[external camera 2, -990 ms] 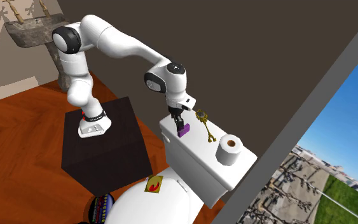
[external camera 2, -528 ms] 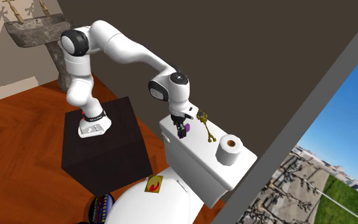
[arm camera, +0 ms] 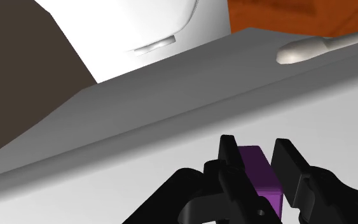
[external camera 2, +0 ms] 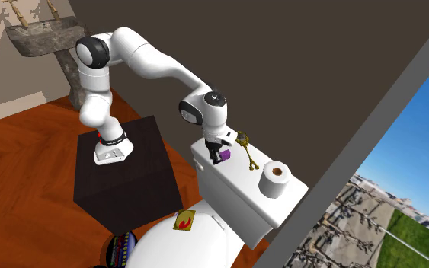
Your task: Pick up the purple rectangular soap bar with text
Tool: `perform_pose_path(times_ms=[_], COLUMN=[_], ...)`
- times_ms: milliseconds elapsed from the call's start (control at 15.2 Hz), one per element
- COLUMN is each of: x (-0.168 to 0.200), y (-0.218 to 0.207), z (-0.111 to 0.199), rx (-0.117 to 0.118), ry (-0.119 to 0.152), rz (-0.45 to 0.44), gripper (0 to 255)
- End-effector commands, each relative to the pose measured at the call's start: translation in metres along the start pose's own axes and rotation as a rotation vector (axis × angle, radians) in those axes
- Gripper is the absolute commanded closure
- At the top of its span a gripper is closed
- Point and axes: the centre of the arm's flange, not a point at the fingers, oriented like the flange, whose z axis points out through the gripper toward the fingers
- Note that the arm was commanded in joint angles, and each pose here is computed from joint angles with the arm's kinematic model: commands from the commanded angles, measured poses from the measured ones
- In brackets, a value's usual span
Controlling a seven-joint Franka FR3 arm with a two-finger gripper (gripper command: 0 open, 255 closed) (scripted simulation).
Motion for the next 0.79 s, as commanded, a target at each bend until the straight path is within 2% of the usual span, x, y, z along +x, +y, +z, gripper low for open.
perform_pose_path(times_ms=[0, 330, 726], x=[0.0, 0.0, 0.0], y=[0.0, 0.0, -0.001], z=[0.0, 0.0, -0.032], rx=[0.0, 0.0, 0.0], ry=[0.0, 0.0, 0.0], rz=[0.0, 0.0, 0.0], gripper=[255, 255, 255])
